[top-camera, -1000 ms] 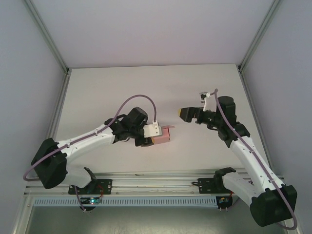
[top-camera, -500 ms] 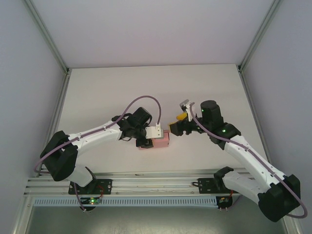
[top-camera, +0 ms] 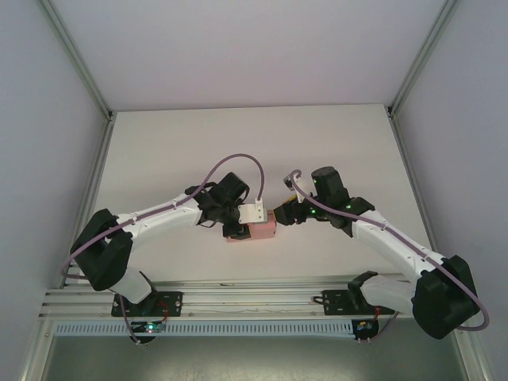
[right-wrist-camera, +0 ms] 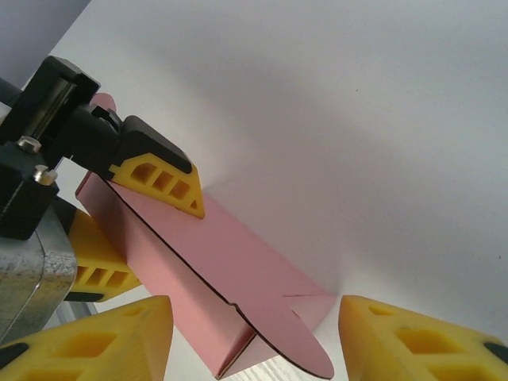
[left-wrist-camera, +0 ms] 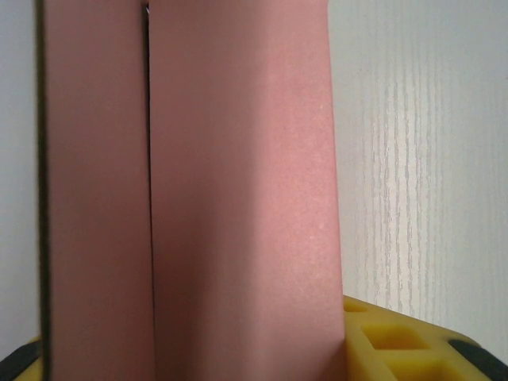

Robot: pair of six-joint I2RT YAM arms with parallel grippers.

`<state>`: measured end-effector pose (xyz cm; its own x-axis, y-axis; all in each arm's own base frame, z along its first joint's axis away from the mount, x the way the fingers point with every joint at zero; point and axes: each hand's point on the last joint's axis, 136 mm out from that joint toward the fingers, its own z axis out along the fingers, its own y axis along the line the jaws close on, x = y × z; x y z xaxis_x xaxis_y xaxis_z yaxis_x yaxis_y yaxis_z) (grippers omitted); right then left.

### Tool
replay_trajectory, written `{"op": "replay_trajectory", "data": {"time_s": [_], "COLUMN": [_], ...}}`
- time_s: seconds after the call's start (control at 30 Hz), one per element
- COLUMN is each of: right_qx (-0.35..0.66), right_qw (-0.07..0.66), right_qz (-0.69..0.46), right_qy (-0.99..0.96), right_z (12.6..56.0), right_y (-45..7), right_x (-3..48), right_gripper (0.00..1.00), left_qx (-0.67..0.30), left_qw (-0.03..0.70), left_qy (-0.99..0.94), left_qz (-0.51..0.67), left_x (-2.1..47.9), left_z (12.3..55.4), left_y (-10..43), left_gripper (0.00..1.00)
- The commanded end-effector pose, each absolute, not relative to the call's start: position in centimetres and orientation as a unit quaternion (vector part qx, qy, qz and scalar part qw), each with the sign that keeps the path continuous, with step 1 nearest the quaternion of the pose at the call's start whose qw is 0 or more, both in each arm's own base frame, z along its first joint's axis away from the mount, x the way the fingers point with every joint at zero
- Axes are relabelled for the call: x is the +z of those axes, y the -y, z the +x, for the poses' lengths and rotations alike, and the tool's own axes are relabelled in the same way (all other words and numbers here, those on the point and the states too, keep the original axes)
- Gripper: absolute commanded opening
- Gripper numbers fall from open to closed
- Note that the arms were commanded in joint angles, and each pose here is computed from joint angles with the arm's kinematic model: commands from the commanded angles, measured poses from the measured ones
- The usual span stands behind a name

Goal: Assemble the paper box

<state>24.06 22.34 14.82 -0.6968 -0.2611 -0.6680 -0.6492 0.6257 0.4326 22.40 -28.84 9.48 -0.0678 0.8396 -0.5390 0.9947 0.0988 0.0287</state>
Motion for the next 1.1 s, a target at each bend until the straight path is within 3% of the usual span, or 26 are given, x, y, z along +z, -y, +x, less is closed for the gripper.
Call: {"op": "replay_trajectory", "data": {"time_s": [0.0, 0.73, 1.07], "right_qx": [0.343, 0.315, 0.344], "right_qw": [0.275, 0.243, 0.262], "right_qz": [-0.276, -0.268, -0.236], "right_qy": [-0.855, -0.877, -0.87], "right_z": [23.7, 23.3, 23.4], "right_y": [-22.7, -22.3, -23.2], "right_x": [14.2, 12.2, 15.9], "right_gripper": [0.51, 0.25, 0.1], "left_qx": [-0.18, -0.18, -0.174], "left_qw": [0.206, 0.215, 0.199], "left_qy": [-0.711, -0.712, -0.72], "left_qz": [0.648, 0.644, 0.642], "left_x": [9.3, 9.7, 9.1], "left_z": [22.5, 22.6, 22.9], "left_y": [28.5, 28.4, 28.4], "left_gripper": [0.41, 0.41, 0.42]}}
